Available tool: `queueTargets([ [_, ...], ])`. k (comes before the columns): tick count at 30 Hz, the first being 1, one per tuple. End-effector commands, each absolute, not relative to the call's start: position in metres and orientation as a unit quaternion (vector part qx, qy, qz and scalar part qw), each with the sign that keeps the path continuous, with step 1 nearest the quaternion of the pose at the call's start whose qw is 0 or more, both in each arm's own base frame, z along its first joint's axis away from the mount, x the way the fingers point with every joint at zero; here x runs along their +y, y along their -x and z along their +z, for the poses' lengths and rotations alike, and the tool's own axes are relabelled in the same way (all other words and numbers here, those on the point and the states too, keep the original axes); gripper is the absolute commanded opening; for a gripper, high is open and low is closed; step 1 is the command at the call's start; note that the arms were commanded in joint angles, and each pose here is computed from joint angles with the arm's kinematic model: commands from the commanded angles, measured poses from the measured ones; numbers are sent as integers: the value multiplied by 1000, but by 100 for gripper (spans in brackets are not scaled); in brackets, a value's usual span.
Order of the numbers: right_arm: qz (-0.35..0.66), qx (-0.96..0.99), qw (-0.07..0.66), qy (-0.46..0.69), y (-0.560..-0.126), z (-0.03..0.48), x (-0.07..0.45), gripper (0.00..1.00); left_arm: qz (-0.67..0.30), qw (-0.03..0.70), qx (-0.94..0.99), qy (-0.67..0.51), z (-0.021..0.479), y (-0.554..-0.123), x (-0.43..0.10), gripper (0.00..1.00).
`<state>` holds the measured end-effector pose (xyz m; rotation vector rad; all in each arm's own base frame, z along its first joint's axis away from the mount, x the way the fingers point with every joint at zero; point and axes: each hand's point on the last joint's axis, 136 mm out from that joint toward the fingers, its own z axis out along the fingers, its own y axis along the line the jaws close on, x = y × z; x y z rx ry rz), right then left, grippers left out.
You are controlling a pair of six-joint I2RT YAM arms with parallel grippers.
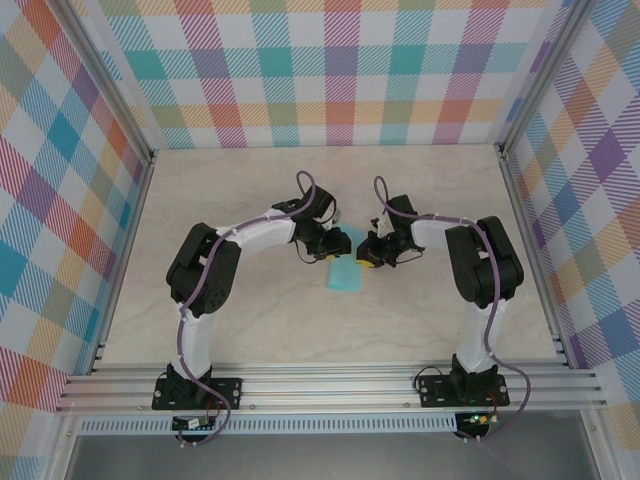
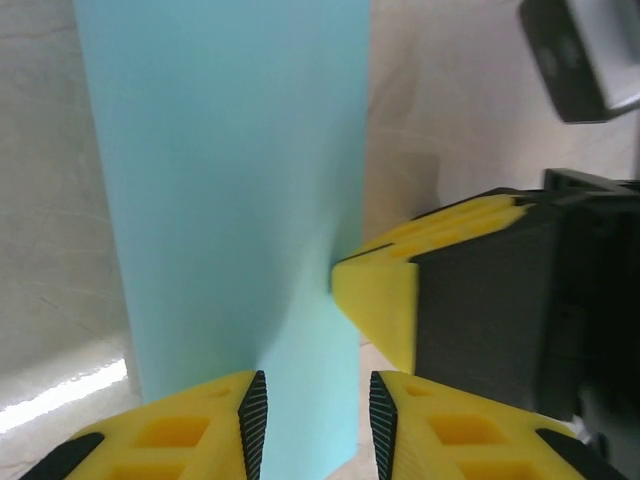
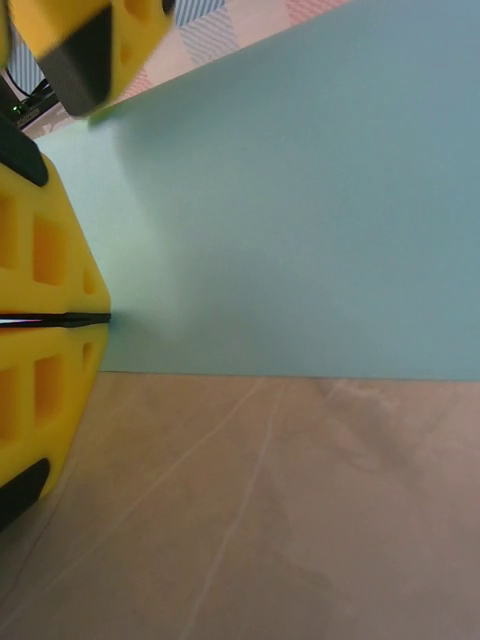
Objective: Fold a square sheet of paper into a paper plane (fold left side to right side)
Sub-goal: First fold the square sheet of paper in half at the center of the table.
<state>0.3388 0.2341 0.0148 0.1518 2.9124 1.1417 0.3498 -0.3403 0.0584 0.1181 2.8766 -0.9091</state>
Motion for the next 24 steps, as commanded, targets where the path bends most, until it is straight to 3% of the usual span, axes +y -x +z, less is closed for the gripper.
queueTargets([
  [1, 303, 950, -36, -60, -318, -26, 220, 8, -261, 48, 964, -32, 37, -345, -325, 33],
  [15, 269, 961, -45, -51, -315, -34, 211, 8, -208, 21, 978, 10, -3, -326, -276, 31],
  [24, 285, 957, -44, -45, -317, -31, 216, 8, -261, 56, 964, 4, 39, -334, -274, 32],
])
